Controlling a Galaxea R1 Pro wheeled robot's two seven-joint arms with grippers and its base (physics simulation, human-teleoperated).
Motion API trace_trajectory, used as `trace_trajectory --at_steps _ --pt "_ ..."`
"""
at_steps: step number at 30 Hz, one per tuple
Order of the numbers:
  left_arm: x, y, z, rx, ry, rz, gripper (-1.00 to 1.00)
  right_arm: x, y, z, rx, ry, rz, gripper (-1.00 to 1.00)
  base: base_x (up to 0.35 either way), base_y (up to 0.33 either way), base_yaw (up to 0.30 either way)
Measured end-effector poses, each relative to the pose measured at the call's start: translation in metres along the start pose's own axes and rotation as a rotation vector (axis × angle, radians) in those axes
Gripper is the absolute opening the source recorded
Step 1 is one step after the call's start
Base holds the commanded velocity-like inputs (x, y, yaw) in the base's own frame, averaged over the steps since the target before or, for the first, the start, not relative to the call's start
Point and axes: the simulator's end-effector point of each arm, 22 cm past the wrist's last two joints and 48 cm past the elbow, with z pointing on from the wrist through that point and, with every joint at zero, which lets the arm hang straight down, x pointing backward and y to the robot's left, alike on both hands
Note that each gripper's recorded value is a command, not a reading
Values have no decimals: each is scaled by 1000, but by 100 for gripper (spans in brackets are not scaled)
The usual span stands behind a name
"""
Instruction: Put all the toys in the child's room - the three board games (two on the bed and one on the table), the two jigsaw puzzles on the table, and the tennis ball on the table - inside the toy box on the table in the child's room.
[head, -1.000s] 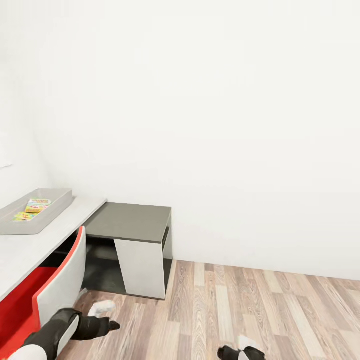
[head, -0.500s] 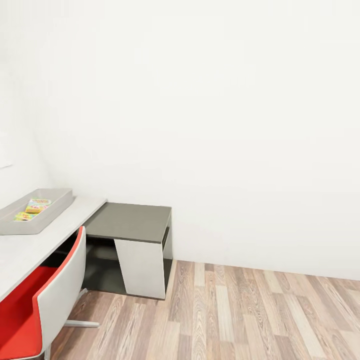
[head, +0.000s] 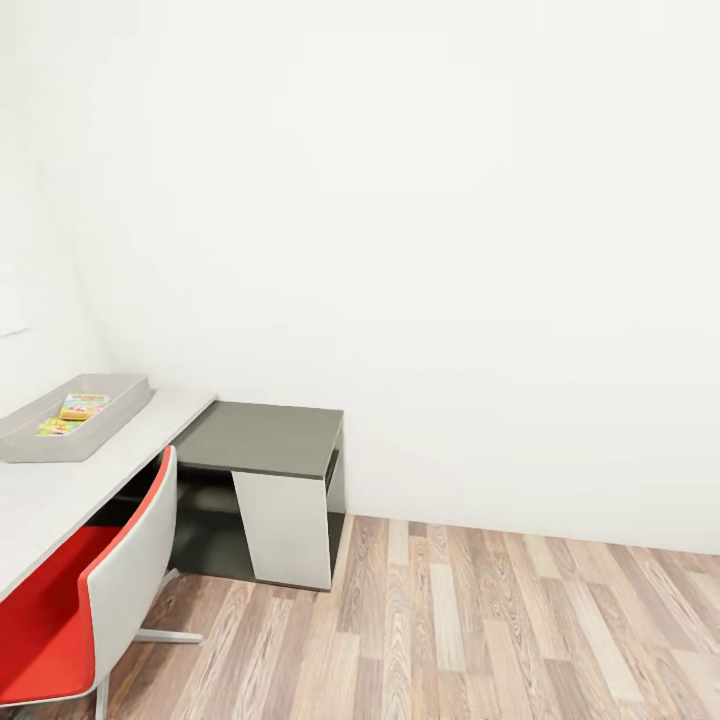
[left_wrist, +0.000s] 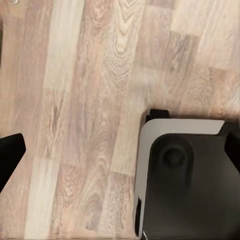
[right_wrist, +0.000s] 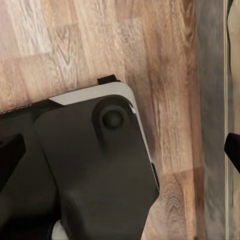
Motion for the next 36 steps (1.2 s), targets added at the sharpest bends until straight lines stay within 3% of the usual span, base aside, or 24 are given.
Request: trace_trajectory --at_steps 8,13,21,36 --pt "30 0 -3 -1 39 2 100 6 11 -2 -12 9 6 100 0 0 -108" --pt "30 -4 -3 3 30 -6 100 4 2 0 3 6 11 100 0 0 -9" --pt "35 -32 -4 38 39 -9 100 2 -6 1 12 2 11 100 0 0 -1" --pt "34 -35 -4 43 36 -7 100 1 -6 1 13 2 10 100 0 0 0"
